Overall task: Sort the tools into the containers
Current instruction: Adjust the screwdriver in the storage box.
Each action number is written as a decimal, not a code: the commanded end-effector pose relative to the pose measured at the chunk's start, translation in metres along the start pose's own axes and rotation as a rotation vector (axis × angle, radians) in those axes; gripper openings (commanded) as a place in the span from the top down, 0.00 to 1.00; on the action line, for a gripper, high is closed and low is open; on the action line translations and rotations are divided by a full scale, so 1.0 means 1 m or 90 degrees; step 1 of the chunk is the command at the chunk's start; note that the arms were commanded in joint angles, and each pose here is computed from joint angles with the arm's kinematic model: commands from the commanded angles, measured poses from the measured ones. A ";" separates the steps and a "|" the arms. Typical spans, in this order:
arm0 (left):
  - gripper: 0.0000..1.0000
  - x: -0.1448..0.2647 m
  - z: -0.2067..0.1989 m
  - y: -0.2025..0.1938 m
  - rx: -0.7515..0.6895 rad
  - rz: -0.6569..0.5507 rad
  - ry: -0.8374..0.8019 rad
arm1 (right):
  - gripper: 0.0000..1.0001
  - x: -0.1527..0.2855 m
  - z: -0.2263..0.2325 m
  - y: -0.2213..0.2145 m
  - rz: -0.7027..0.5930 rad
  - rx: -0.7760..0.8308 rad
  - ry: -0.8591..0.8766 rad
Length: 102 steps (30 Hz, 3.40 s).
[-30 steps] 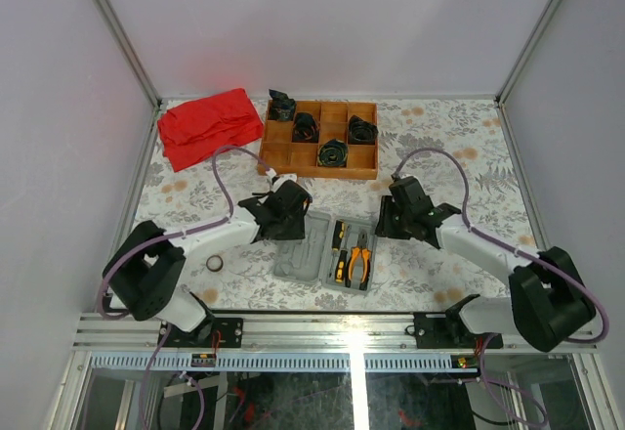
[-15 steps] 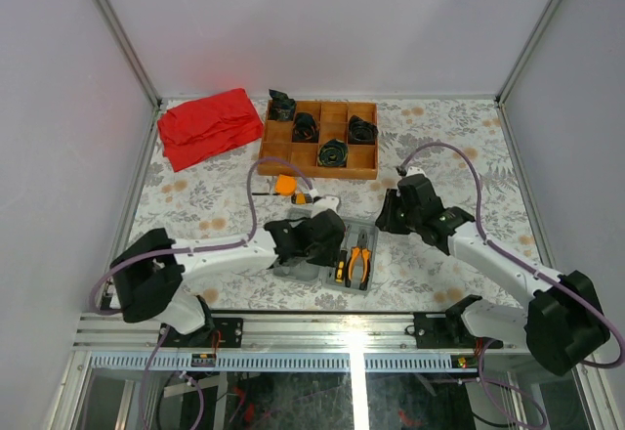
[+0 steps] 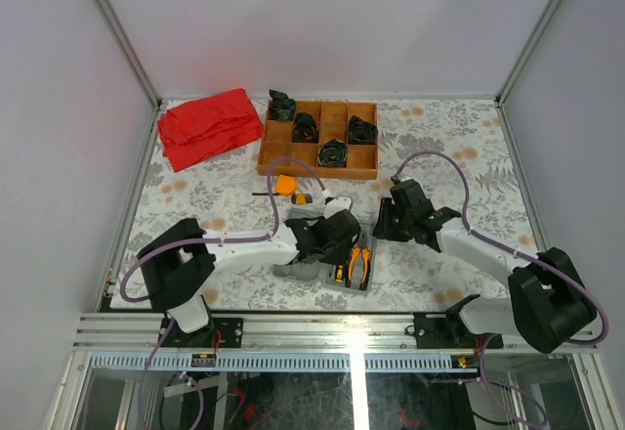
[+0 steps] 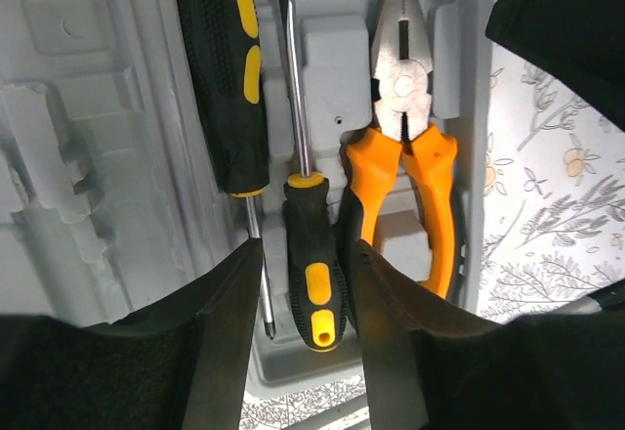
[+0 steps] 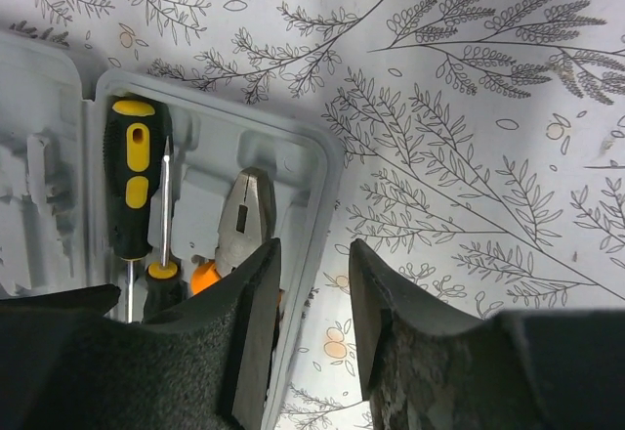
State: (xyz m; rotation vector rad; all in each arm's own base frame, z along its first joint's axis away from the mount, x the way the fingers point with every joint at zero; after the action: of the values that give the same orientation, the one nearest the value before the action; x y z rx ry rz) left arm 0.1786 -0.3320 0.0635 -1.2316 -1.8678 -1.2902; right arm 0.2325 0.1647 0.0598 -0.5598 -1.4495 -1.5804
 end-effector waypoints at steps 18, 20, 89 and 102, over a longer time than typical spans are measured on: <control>0.90 -0.011 0.013 -0.022 -0.026 0.028 0.020 | 0.79 -0.032 -0.006 -0.013 -0.003 -0.071 -0.013; 0.91 -0.007 0.013 -0.023 -0.030 0.030 0.013 | 0.80 -0.032 -0.009 -0.014 -0.006 -0.077 -0.025; 0.85 0.030 0.000 0.003 0.004 0.027 -0.064 | 0.74 -0.007 0.000 -0.018 -0.048 -0.088 0.030; 0.79 0.014 -0.017 -0.007 0.003 0.059 -0.075 | 0.66 0.004 0.005 0.000 -0.080 -0.075 0.041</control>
State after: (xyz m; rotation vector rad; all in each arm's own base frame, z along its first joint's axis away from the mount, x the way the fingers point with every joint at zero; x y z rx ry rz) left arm 0.1633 -0.3274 0.0723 -1.3698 -1.8306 -1.2102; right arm 0.2186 0.1645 0.0455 -0.5438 -1.3492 -1.7470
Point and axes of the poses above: each gripper's point midway between its finger pads, its own x axis back along the fingers, its own z axis along the line the jaws close on, y = z × x, the point moved 2 cm from there along x, back along the fingers, and after that the axes turned 13 degrees about x, right-handed, at the moved point
